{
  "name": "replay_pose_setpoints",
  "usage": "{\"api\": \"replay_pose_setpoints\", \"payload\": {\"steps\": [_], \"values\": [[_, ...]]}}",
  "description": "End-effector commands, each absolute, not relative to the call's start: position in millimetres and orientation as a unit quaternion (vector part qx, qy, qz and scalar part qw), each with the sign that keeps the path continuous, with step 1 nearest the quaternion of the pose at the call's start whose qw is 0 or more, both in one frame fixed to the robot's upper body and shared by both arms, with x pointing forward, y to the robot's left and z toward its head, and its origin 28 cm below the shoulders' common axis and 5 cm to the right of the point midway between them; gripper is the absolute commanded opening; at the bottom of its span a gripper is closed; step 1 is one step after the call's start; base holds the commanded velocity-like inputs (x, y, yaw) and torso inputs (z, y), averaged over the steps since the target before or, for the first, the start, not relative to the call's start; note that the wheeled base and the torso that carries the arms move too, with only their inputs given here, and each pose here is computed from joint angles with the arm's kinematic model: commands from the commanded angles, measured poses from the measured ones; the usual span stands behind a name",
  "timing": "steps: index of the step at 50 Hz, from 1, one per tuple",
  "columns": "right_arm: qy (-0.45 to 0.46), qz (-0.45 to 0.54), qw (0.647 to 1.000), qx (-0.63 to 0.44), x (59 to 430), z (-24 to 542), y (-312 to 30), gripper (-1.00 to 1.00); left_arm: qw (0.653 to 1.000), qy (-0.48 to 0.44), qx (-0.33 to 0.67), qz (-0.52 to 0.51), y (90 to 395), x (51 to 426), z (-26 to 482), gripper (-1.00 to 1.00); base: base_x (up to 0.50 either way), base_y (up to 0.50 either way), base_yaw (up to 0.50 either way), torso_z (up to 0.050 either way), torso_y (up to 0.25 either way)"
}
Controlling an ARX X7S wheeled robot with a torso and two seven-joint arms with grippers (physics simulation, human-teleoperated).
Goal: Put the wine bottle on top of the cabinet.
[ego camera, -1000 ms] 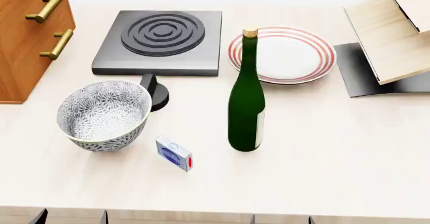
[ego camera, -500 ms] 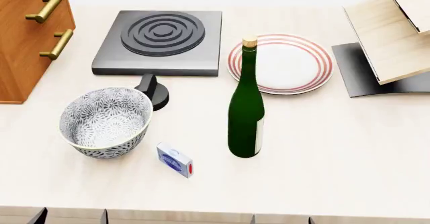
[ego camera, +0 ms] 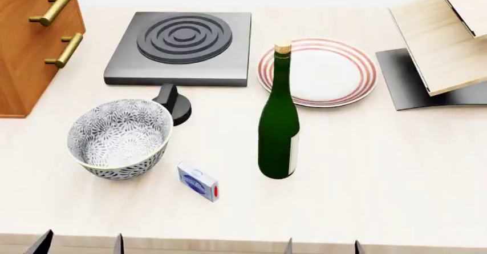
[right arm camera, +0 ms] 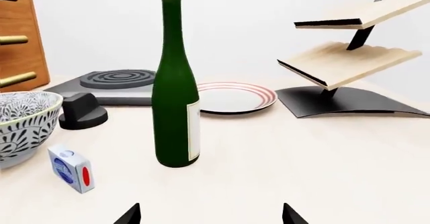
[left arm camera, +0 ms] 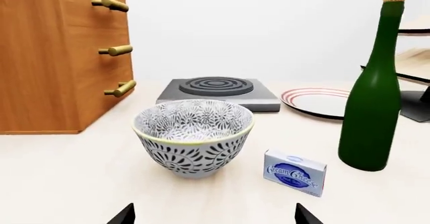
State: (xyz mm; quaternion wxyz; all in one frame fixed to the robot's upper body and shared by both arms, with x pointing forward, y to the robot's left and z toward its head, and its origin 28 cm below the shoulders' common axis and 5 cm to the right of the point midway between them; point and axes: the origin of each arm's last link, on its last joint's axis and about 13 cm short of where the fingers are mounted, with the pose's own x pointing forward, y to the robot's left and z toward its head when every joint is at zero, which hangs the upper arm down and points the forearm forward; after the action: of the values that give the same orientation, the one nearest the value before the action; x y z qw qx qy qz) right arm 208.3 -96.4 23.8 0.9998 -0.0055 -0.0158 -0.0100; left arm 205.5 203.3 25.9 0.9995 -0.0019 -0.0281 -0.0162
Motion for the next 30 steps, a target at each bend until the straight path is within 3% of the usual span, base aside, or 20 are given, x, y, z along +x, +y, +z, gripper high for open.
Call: {"api": "replay_pose_setpoints", "payload": {"steps": [1, 30], "values": [[-0.039, -0.011, 0.999, -0.01, 204.9, 40.4, -94.5, 1.0, 0.998, -0.058, 0.012, -0.015, 203.1, 199.3, 43.7, 1.0, 0.0, 0.0, 0.0, 0.0, 0.0], [-0.163, 0.011, 0.986, -0.01, 182.6, 135.2, -88.8, 1.0, 0.98, -0.189, 0.058, -0.027, 191.3, 171.5, 134.6, 1.0, 0.0, 0.0, 0.0, 0.0, 0.0]]}}
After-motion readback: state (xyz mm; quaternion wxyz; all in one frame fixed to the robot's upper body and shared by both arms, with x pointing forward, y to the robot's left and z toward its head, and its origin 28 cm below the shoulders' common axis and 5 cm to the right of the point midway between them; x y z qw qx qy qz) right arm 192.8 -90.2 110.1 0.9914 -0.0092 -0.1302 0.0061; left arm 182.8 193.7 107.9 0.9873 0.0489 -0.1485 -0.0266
